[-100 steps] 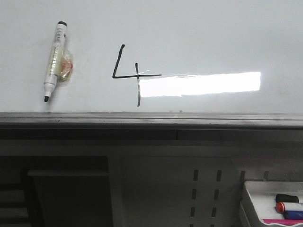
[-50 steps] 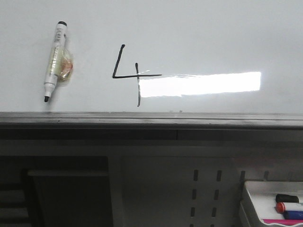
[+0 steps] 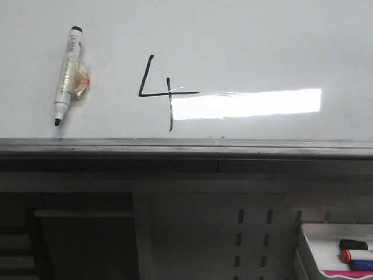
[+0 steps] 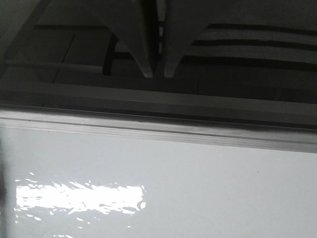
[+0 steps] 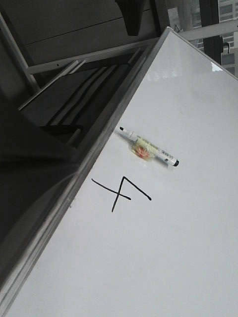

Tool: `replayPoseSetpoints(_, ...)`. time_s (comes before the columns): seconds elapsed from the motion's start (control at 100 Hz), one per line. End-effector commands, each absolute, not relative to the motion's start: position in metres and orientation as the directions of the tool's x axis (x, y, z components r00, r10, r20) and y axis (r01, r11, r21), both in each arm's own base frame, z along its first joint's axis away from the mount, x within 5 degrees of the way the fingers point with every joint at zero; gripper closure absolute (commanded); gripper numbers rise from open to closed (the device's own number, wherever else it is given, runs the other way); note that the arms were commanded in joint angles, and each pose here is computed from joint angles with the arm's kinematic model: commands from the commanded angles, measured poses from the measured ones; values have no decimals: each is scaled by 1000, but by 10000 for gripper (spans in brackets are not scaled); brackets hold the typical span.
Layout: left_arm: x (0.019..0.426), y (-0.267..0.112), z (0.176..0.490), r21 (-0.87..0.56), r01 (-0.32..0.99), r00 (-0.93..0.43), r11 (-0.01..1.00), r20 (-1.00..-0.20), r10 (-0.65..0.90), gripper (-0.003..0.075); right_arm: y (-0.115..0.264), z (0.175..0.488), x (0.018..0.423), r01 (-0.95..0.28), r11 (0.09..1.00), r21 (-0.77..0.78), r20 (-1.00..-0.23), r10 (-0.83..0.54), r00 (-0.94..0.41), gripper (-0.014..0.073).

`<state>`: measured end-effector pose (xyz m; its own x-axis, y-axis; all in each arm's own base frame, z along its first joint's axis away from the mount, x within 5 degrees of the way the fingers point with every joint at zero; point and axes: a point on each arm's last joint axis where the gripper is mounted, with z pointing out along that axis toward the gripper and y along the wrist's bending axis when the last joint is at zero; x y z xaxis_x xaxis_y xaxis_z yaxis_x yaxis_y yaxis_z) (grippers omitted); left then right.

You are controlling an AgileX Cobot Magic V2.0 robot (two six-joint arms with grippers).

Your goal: Write number 4 on whiteboard

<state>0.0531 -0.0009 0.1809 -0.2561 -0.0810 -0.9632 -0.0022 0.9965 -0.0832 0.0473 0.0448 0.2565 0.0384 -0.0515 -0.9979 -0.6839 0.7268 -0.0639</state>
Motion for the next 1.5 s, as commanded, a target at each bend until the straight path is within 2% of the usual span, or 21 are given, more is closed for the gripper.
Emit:
replayPoseSetpoints(0.0,53,-1,174,-95,-2,-225,995,-970,-93,741,44,272,48,-668,740,-79,-993,3,121,659)
replayPoseSetpoints(0.15,53,-1,174,-95,-2,-225,995,-970,-93,741,44,272,48,-666,742,-79,-993,3,121,659)
replayPoseSetpoints(0.26,53,-1,174,-95,-2,-225,995,-970,-93,741,40,272,52,-605,793,-79,-993,-11,116,659)
replayPoseSetpoints(0.36,53,-1,174,-95,-2,-225,995,-970,-93,741,33,271,58,-488,869,-79,-993,-29,110,659)
replayPoseSetpoints(0.5,53,-1,174,-95,-2,-225,995,-970,-93,741,17,271,64,-254,964,-73,-994,-50,96,659)
replayPoseSetpoints(0.63,53,-1,174,-95,-2,-225,995,-970,-93,741,5,266,67,-70,995,-73,-995,-67,79,659)
replayPoseSetpoints(0.76,53,-1,174,-95,-2,-225,995,-970,-93,741,-3,239,70,44,996,-75,-997,-75,10,659)
replayPoseSetpoints(0.95,53,-1,174,-95,-2,-225,995,-970,-93,741,-5,194,64,75,994,-77,-996,-73,-52,659)
replayPoseSetpoints(0.99,53,-1,174,-95,-2,-225,995,-970,-93,741,-6,188,61,76,993,-86,-990,-76,-121,659)
replayPoseSetpoints(1.21,53,-1,174,-95,-3,-226,995,-970,-93,741,-7,175,53,90,992,-92,-969,-68,-239,659)
replayPoseSetpoints(1.49,53,-1,174,-95,-3,-226,995,-970,-93,741,-7,175,53,90,992,-92,-969,-68,-237,659)
